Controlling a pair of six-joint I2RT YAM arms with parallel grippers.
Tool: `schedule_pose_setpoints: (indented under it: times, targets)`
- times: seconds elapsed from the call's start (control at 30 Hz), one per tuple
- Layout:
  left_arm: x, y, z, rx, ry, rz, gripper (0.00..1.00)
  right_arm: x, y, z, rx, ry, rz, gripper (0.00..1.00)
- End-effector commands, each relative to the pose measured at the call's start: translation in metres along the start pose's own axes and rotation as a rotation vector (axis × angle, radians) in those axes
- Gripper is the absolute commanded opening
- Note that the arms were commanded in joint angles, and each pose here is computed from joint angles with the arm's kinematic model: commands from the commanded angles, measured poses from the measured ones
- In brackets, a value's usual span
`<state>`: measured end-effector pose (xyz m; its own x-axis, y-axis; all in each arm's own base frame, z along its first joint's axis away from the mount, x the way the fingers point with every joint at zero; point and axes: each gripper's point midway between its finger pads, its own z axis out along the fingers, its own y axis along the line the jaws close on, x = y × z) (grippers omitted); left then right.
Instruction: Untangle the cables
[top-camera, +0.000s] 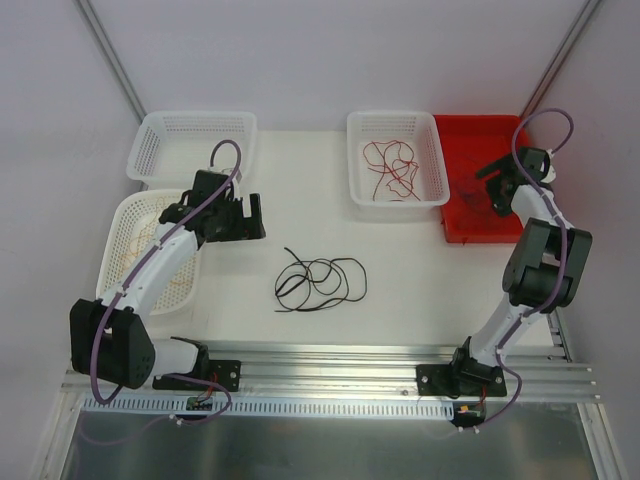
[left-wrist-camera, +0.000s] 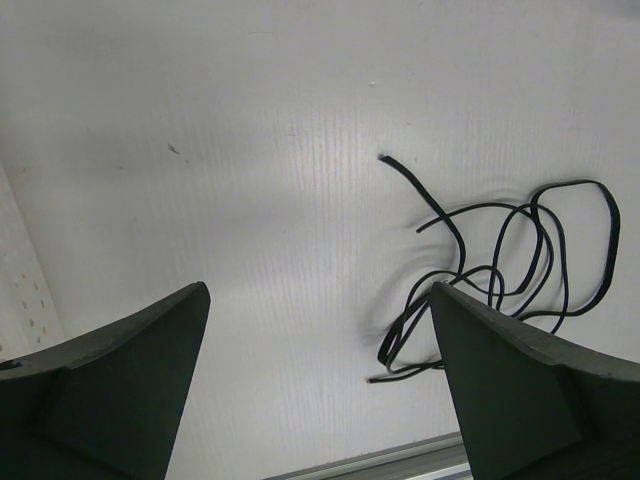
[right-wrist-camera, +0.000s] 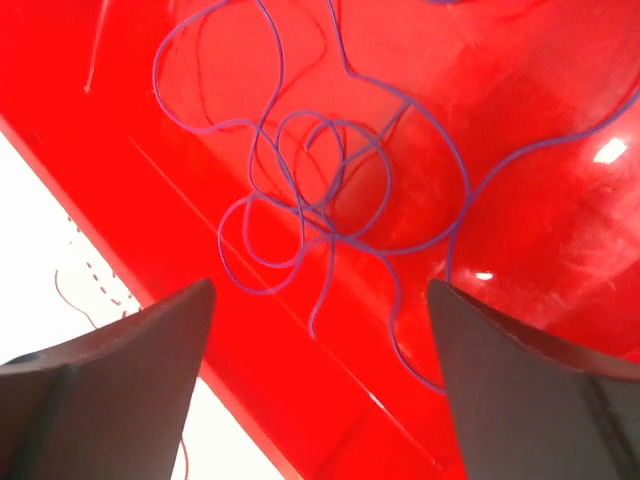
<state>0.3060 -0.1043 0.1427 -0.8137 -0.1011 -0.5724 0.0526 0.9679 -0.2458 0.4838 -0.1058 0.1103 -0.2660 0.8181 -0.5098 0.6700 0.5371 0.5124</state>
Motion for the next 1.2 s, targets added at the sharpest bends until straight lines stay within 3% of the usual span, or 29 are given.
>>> schedule_pose_setpoints:
  times: [0.0, 0.27, 0.37, 0.67, 0.97, 1.17]
  targets:
    - [-0.001, -0.002, -0.001, 0.028, -0.002, 0.007, 0.93, -0.015, 0.021, -0.032, -0.069, -0.019, -0.057, 0.94]
    - [0.003, -0.016, -0.002, 0.107, 0.024, 0.001, 0.93, -0.015, 0.034, -0.11, -0.155, -0.051, -0.153, 0.98]
    - [0.005, -0.024, -0.004, 0.15, 0.039, -0.001, 0.94, 0.008, 0.043, -0.134, -0.198, -0.014, -0.258, 0.97]
    - [0.031, -0.057, -0.006, 0.287, 0.135, -0.022, 0.91, 0.149, 0.07, -0.207, -0.457, 0.274, -0.61, 0.97]
    - [0.078, -0.082, 0.016, 0.256, 0.244, 0.167, 0.81, 0.291, 0.02, -0.23, -0.541, 0.603, -0.845, 0.96]
    - [0.084, -0.08, 0.038, 0.188, 0.279, 0.265, 0.71, 0.334, -0.01, -0.231, -0.533, 0.683, -0.879, 0.96]
